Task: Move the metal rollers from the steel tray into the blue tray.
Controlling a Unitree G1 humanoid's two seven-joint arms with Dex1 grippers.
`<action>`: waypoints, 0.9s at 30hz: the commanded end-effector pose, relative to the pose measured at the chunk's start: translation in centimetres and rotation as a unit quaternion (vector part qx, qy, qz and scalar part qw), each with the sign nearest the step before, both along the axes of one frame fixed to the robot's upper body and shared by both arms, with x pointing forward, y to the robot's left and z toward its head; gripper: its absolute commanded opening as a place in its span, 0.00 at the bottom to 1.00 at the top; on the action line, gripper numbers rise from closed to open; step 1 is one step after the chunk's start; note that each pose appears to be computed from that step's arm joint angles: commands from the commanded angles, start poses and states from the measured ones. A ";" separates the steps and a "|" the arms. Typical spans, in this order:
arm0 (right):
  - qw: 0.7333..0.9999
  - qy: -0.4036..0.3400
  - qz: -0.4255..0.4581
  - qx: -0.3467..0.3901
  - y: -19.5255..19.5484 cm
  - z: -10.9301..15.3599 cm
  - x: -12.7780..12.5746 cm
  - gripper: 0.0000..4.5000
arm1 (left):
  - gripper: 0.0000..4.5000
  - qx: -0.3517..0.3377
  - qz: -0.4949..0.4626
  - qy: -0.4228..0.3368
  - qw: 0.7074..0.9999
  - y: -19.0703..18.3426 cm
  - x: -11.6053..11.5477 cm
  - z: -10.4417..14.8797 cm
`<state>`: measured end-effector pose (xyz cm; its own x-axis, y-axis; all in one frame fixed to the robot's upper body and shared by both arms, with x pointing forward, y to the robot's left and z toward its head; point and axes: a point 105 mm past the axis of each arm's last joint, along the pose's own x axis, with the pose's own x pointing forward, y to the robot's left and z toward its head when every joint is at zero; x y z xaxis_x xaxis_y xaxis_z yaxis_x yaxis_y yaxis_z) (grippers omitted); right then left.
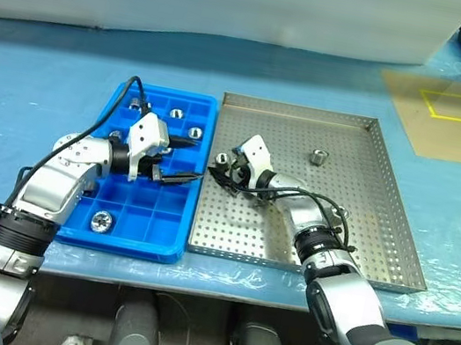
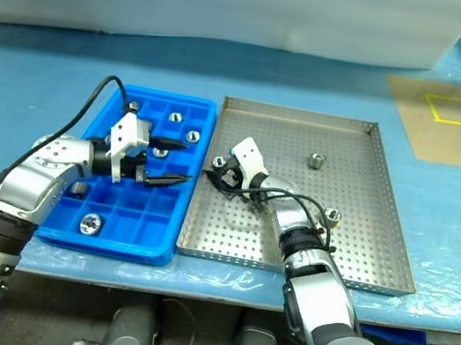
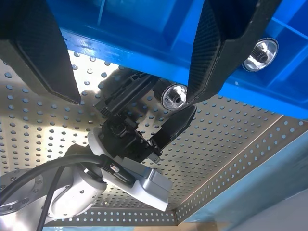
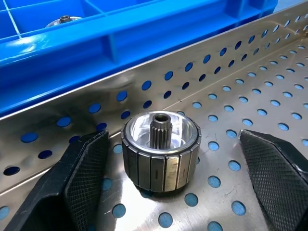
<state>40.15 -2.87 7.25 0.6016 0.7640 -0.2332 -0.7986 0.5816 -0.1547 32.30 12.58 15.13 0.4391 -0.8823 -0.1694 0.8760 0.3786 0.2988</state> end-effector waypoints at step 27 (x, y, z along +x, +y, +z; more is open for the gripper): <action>0.977 -0.135 0.165 0.026 3.9 10.0 -2.6 0.37 | 0.83 0.009 0.070 -0.051 0.996 4.5 -1.3 3.5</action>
<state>38.49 -0.80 14.59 0.4237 0.8981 -0.1175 -0.8724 0.3697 -0.3199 31.40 16.54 17.03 0.5507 -0.8167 -0.1722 0.8095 0.4724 0.3486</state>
